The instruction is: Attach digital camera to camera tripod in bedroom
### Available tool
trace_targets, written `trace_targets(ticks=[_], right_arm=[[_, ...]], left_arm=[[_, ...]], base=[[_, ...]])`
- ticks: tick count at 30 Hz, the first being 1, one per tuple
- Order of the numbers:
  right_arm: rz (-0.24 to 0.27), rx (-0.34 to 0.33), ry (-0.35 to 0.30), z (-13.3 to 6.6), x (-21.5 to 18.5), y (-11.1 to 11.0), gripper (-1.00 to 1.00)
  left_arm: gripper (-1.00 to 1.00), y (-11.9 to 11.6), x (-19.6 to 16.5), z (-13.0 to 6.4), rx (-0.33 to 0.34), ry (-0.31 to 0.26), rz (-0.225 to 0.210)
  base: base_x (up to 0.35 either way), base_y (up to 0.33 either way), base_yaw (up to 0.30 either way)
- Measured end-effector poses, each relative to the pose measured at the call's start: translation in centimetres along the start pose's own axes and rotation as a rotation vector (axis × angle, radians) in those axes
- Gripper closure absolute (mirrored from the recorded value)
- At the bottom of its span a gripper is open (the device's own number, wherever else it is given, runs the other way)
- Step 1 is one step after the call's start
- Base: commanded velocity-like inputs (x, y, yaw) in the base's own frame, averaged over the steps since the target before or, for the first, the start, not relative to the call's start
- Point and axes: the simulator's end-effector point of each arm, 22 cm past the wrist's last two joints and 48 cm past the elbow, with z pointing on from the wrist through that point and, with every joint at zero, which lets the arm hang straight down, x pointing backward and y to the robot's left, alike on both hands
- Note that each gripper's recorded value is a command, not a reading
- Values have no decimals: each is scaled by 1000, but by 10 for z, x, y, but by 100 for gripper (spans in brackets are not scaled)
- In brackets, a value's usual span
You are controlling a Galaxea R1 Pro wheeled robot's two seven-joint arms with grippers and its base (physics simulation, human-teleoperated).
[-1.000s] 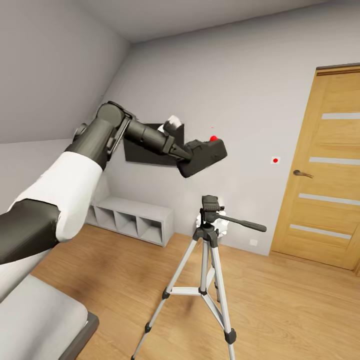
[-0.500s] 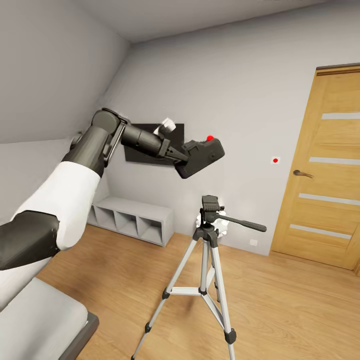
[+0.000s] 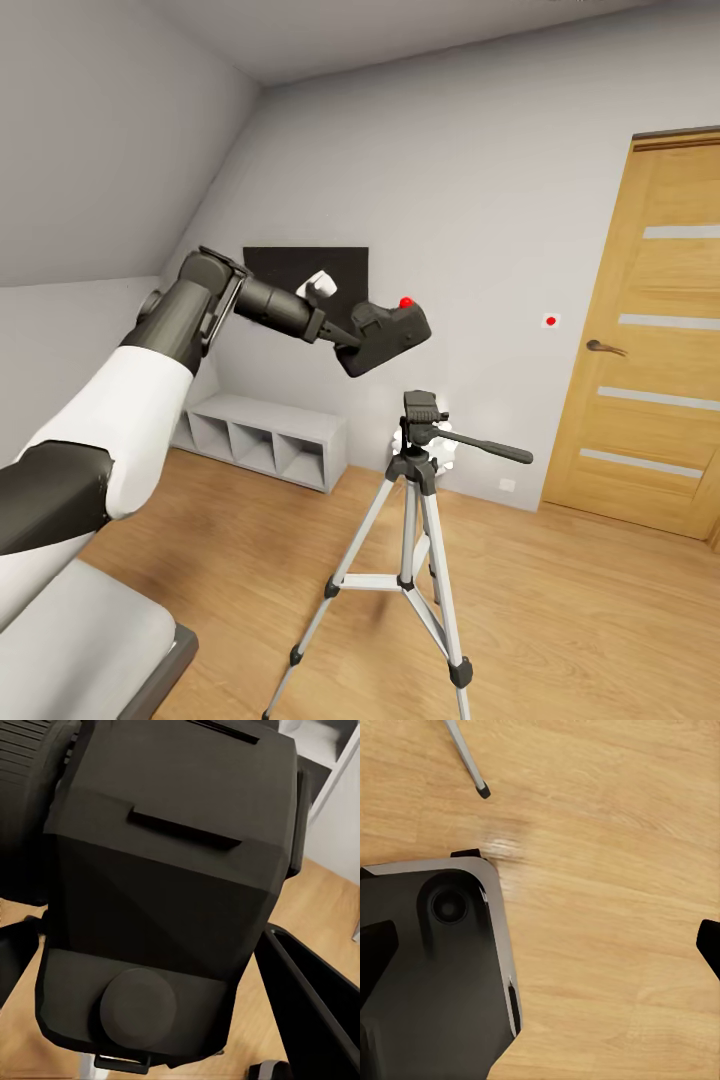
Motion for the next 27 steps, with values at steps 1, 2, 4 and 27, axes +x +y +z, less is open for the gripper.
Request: trace_targets(ticks=[1, 2, 4, 27], right_arm=[[0, 0, 0, 0, 0, 0, -100], [0, 0, 0, 0, 0, 0, -100], [0, 0, 0, 0, 0, 0, -100], [1, -1, -1, 0, 0, 0, -100]], left_arm=[[100, 1, 1, -1, -2, 0, -1], [100, 2, 2, -2, -3, 0, -2], [100, 4, 3, -4, -8, -1, -4], [100, -20, 6, 19, -45, 114, 0]], base=[[0, 0, 0], [0, 0, 0], [0, 0, 0], [0, 0, 0]])
